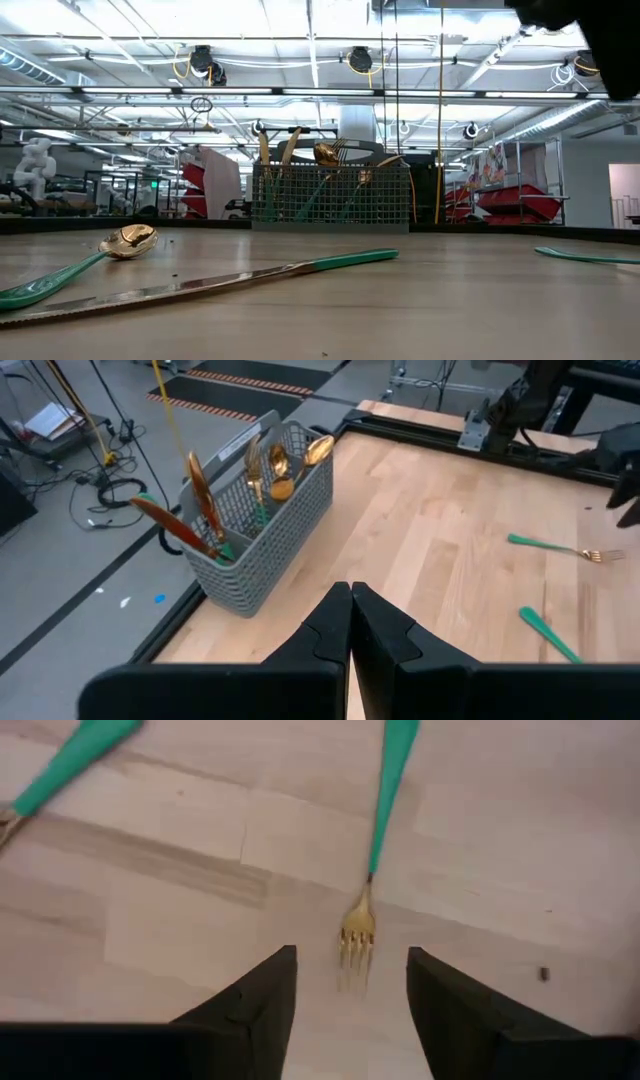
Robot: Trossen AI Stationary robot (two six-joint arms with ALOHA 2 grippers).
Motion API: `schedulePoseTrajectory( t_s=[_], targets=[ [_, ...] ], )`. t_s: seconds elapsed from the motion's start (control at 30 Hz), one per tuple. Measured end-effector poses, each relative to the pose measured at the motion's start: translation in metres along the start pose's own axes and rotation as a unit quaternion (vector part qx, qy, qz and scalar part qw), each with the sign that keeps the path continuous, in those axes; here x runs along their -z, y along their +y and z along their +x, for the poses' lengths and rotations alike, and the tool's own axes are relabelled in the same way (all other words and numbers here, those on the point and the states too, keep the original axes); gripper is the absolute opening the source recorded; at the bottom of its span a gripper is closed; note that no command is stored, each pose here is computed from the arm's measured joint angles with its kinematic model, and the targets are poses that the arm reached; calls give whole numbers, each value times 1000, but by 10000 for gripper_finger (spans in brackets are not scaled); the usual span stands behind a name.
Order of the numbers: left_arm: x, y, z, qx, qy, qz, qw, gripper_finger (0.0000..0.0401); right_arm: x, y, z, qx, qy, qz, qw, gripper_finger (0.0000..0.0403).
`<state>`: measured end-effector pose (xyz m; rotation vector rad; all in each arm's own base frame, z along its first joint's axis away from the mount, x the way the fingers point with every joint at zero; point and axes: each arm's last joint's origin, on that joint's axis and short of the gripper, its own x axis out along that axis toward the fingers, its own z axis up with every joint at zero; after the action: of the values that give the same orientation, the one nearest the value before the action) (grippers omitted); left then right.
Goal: Sort silverware
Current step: Put the green fork into the gray silverware organizer
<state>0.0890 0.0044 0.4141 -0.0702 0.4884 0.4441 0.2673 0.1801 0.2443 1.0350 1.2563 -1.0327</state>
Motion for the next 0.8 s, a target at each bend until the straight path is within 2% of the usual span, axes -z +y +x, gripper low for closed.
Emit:
schedulePoseTrajectory(
  t_s=[0.2,0.6,0.8],
  targets=[
    [0,0,0,0,0,0,1000,11,-6,-5,22,18,-7,13,1000,207],
    [0,0,0,0,0,0,1000,11,-23,-8,72,-11,7,7,1000,202],
    [0,0,0,0,0,0,1000,11,-28,-19,99,-5,66,-12,998,201]
  ],
)
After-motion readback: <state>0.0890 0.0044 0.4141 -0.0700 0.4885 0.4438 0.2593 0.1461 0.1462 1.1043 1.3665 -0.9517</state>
